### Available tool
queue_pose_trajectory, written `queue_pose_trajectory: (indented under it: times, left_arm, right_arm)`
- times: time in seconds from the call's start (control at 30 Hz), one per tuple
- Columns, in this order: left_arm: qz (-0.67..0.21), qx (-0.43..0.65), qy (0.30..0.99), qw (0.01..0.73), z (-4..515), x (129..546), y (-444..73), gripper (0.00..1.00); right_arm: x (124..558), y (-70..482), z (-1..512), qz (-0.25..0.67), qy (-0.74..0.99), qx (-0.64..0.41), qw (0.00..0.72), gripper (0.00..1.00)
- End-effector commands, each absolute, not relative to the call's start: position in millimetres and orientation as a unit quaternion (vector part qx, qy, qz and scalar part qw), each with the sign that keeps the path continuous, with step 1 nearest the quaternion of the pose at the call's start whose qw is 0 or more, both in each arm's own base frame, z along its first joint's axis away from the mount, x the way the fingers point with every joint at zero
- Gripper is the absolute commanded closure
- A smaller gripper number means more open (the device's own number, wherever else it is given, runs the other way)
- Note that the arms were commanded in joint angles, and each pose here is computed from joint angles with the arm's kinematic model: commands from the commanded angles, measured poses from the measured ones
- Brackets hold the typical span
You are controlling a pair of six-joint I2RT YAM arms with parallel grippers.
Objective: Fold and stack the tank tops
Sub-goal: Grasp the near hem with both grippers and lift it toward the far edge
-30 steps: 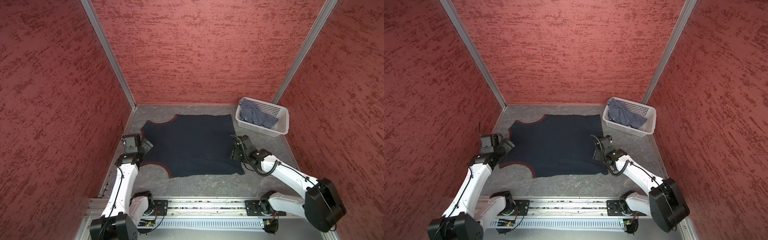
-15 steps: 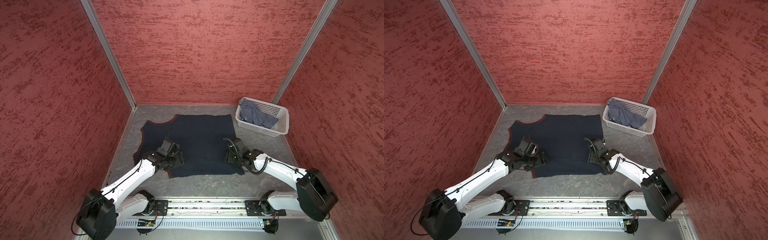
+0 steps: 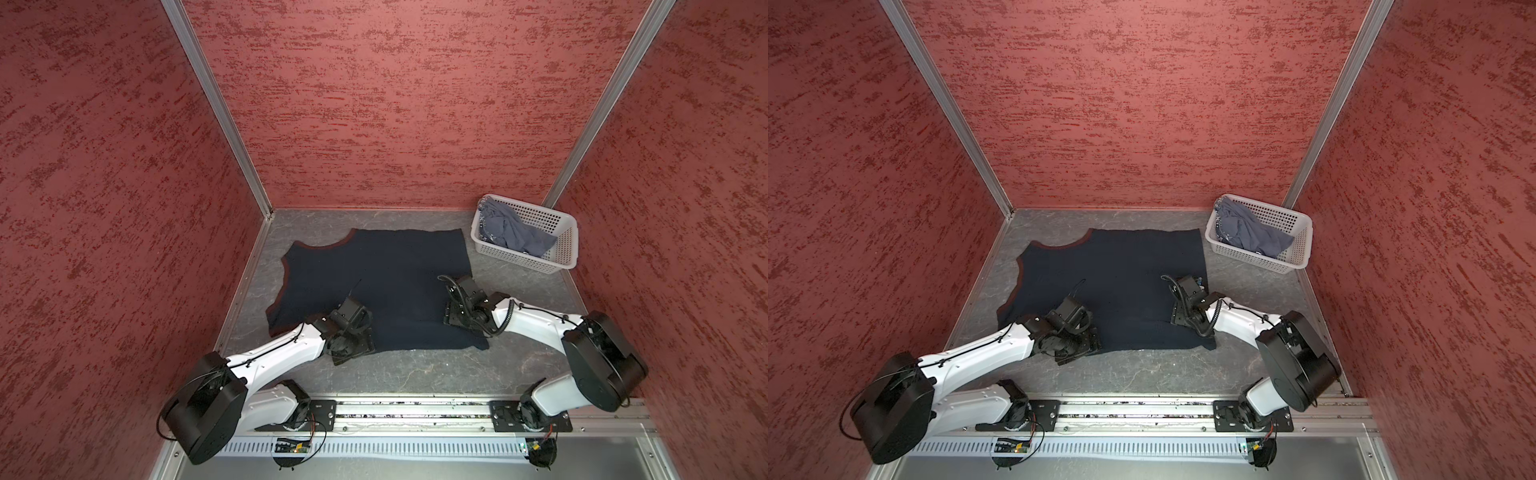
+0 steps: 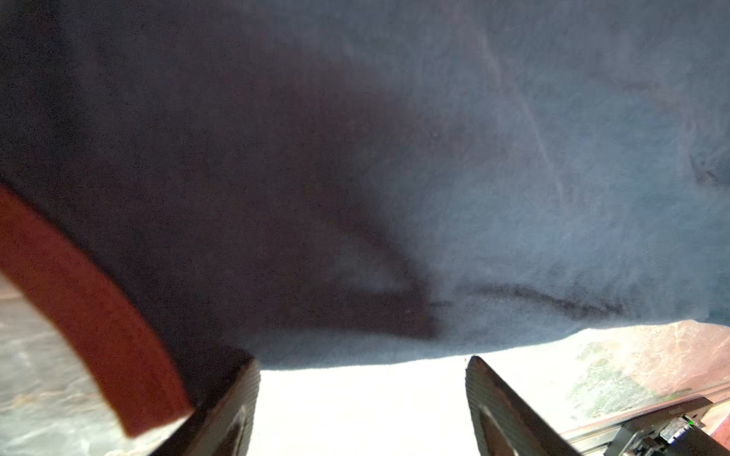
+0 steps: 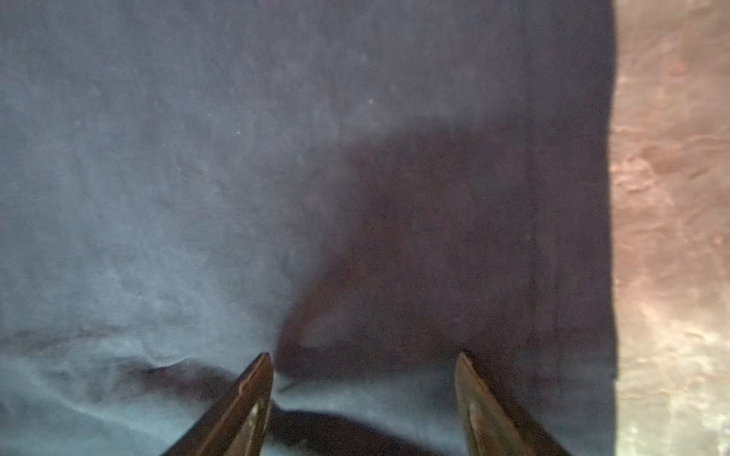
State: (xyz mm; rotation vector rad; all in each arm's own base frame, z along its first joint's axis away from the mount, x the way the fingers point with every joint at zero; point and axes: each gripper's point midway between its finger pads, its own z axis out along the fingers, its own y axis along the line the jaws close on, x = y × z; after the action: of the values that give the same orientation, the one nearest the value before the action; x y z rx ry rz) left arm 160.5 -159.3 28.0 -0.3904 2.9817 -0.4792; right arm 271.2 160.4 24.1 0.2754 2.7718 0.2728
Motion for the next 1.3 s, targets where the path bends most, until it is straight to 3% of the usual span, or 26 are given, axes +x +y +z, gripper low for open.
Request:
queue_pose_trajectory:
  times: [0.0, 0.13, 0.27, 0.53, 0.83, 1.27]
  left_arm:
    - [-0.085, -0.143, 0.986, 0.015, 9.3, 131.2, -123.2, 0.17]
    - [-0.028, -0.166, 0.986, 0.016, 9.8, 115.9, -94.2, 0.17]
    - [-0.041, -0.184, 0.981, 0.045, 18.6, 120.8, -92.6, 0.17]
    - [-0.163, -0.147, 0.965, 0.145, 71.1, 182.2, -147.3, 0.18]
    - [-0.188, -0.131, 0.966, 0.119, 47.3, 203.0, -183.3, 0.18]
    - [-0.105, -0.164, 0.978, 0.071, 12.9, 171.8, -134.6, 0.17]
  right_arm:
    - [274.5, 144.3, 18.3, 0.066, 0.977, 0.112, 0.171, 0.26]
    - [280.1, 132.7, 16.2, 0.056, 0.976, 0.118, 0.175, 0.25]
    - [287.2, 135.1, 23.7, 0.066, 0.974, 0.111, 0.185, 0.25]
    - [281.9, 141.3, 63.8, 0.09, 0.966, 0.1, 0.222, 0.25]
    - [222.0, 174.5, 51.7, 0.123, 0.975, 0.072, 0.172, 0.26]
    - [159.2, 185.5, 3.1, 0.119, 0.987, 0.074, 0.079, 0.3]
